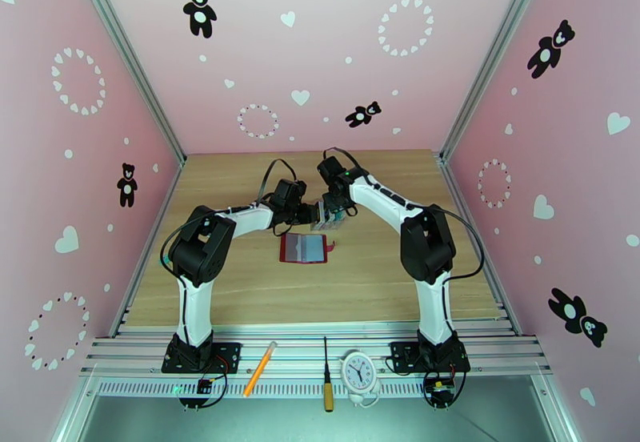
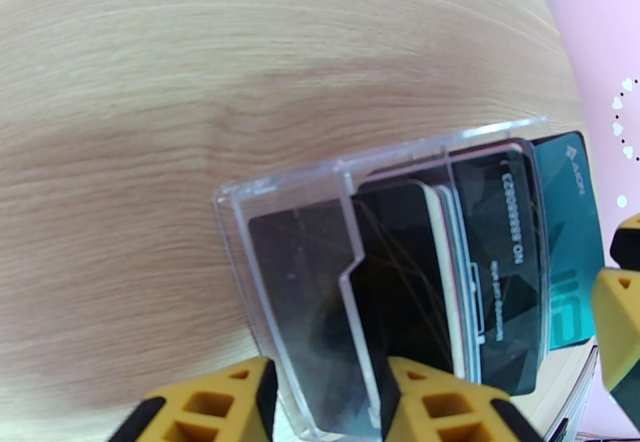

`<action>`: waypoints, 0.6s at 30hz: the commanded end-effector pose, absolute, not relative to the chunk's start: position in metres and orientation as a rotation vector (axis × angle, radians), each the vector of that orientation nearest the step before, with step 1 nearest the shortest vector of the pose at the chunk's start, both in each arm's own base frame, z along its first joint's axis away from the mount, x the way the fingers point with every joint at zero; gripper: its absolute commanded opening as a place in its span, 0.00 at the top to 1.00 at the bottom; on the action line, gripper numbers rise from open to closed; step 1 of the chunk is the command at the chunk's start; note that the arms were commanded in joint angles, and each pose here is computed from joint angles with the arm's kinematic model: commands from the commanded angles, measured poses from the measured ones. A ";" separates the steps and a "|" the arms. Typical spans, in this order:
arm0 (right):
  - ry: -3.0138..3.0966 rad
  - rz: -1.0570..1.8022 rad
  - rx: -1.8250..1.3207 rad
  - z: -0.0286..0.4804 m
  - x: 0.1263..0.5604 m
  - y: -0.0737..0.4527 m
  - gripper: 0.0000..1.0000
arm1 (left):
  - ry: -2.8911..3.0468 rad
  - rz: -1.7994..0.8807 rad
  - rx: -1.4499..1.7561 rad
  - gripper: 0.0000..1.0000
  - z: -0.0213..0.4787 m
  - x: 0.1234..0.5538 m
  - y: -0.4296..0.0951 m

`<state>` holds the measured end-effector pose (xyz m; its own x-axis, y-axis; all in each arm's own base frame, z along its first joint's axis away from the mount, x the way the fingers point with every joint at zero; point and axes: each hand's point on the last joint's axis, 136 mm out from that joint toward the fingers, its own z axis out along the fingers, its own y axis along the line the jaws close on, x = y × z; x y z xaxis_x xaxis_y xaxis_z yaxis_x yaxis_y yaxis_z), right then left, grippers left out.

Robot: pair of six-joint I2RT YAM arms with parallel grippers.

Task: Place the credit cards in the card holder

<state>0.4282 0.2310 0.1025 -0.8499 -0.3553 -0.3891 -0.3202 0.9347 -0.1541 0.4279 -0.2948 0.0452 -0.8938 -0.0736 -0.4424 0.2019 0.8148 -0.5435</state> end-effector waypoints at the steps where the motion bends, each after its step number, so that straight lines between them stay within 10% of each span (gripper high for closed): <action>1: 2.675 -0.152 -0.496 0.108 0.423 0.228 0.70 | 2.618 -0.807 0.075 0.59 0.025 0.422 -0.289; 18: 2.703 -0.200 -0.539 0.093 0.420 0.228 0.72 | 2.621 -0.806 0.074 0.59 0.024 0.422 -0.288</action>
